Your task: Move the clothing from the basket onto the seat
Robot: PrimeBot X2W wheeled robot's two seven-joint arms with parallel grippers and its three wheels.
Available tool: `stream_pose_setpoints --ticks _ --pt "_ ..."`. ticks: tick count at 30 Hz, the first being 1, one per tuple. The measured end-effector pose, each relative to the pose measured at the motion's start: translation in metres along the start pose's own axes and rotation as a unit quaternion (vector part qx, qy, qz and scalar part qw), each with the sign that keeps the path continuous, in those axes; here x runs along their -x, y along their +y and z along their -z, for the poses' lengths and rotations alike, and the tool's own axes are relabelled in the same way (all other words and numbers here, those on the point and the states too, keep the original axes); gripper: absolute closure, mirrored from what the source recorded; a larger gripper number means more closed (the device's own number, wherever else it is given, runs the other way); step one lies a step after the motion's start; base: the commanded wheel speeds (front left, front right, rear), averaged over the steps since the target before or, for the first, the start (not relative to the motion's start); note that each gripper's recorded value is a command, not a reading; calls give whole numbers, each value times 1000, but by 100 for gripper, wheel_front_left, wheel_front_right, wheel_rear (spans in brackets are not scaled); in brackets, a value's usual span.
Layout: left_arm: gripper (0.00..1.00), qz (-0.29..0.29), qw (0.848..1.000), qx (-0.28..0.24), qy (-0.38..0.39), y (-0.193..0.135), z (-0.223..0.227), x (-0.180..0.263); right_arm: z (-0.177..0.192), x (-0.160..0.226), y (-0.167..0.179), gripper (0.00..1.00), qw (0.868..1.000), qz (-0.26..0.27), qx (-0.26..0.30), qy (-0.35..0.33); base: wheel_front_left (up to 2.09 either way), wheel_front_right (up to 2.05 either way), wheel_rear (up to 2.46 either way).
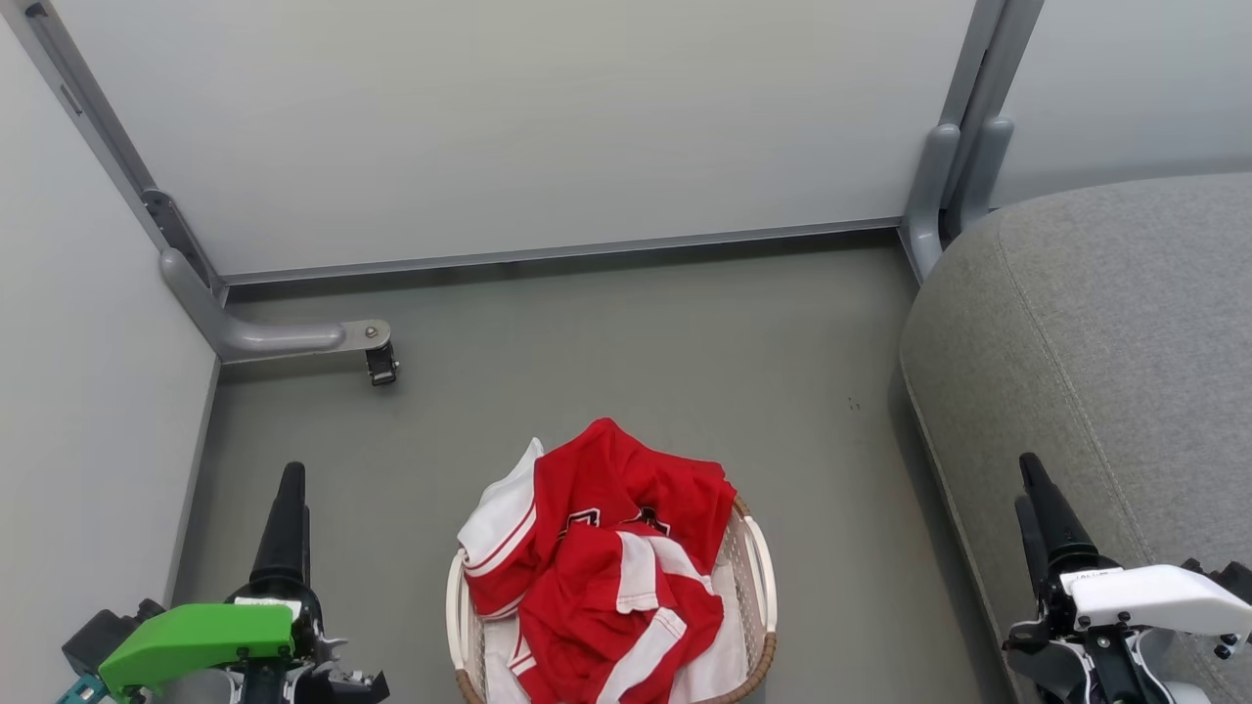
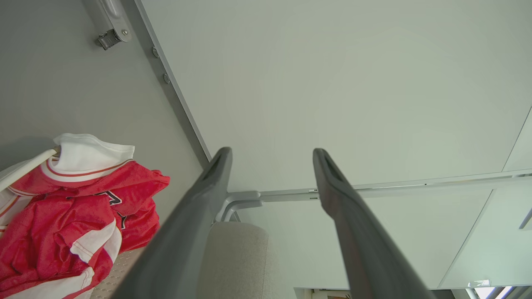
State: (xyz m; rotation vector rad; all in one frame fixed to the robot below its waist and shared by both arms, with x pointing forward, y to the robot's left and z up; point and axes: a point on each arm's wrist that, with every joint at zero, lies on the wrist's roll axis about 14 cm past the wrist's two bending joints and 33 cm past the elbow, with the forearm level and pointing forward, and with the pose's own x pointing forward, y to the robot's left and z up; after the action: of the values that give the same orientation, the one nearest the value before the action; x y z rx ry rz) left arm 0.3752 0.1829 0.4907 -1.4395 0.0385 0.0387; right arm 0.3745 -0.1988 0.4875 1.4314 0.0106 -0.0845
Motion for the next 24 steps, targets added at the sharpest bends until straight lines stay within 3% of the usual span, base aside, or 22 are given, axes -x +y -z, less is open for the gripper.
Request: stream_pose_setpoints --ticks 9,24 --pt "0 12 996 -86 2 -10 5 0 -3 -1 15 0 994 -23 103 -8 0 0 0" --pt "0 21 966 -258 8 -16 17 3 10 2 31 0 963 -57 262 -3 0 0 0"
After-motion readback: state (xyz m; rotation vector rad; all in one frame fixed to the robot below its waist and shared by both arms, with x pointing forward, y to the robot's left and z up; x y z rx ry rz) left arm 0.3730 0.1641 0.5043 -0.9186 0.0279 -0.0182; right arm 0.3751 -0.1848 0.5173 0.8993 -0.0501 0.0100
